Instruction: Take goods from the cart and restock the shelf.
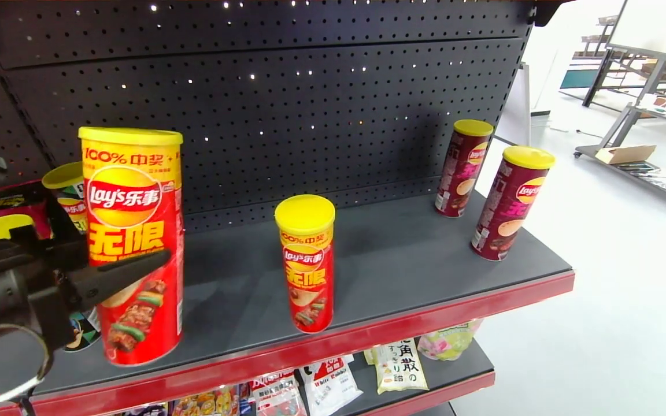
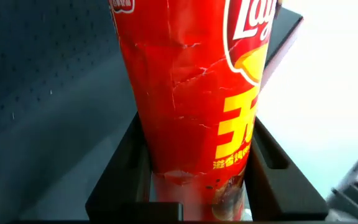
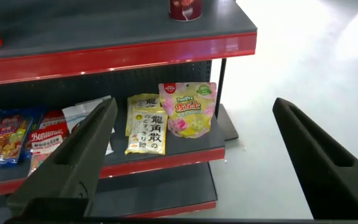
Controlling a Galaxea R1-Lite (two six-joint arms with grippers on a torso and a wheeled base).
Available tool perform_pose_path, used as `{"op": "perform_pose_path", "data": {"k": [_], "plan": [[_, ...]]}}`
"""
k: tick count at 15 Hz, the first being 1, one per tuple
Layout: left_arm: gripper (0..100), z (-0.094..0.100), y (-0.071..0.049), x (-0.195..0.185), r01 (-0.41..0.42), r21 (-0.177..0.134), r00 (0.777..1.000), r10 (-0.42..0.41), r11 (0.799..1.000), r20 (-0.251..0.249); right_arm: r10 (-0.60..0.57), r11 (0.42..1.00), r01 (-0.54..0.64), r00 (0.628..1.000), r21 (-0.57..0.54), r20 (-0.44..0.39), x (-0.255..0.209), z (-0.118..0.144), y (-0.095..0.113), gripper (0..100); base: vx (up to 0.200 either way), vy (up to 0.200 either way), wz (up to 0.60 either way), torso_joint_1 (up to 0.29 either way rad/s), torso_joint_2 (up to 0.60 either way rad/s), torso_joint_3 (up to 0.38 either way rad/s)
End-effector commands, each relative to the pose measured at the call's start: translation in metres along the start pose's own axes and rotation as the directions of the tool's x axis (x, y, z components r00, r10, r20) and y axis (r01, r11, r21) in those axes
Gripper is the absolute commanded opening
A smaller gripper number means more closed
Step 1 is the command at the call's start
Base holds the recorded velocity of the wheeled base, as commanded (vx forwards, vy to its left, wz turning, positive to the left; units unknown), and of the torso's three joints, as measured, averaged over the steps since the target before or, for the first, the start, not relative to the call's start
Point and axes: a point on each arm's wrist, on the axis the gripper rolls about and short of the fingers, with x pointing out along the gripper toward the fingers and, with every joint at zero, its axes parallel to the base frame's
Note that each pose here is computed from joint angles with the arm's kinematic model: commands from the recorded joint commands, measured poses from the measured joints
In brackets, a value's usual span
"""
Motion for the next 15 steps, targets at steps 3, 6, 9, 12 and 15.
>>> {"op": "perform_pose_path", "data": {"k": [3,6,9,12,15], "plan": [[0,-0.011,0.024,0.051,0.006,-0.036,0.999,-0.008,0.999,-0.053,0.000,1.000,0.000,1.000,0.000,-0.003,0.000,0.000,0.000,100,0.000,0.000,0.00,0.000,0.00,0.000],[0,-0.017,0.035,0.075,0.015,-0.034,0.998,-0.017,0.999,-0.054,0.000,1.000,0.000,1.000,0.000,-0.003,0.000,0.000,0.000,100,0.000,0.000,0.00,0.000,0.00,0.000],[0,-0.023,0.045,0.096,0.016,-0.018,1.000,-0.017,1.000,-0.019,0.000,1.000,0.000,1.000,0.000,-0.003,0.000,0.000,0.000,100,0.000,0.000,0.00,0.000,0.00,0.000],[0,-0.031,0.058,0.122,0.022,-0.016,1.000,-0.022,1.000,-0.016,0.000,1.000,0.000,1.000,0.000,-0.003,0.000,0.000,0.000,100,0.000,0.000,0.00,0.000,0.00,0.000],[0,-0.047,0.067,0.148,0.061,0.017,0.997,-0.062,0.998,0.042,0.000,1.000,0.000,1.000,0.000,-0.003,0.000,0.000,0.000,100,0.000,0.000,0.00,0.000,0.00,0.000]]}}
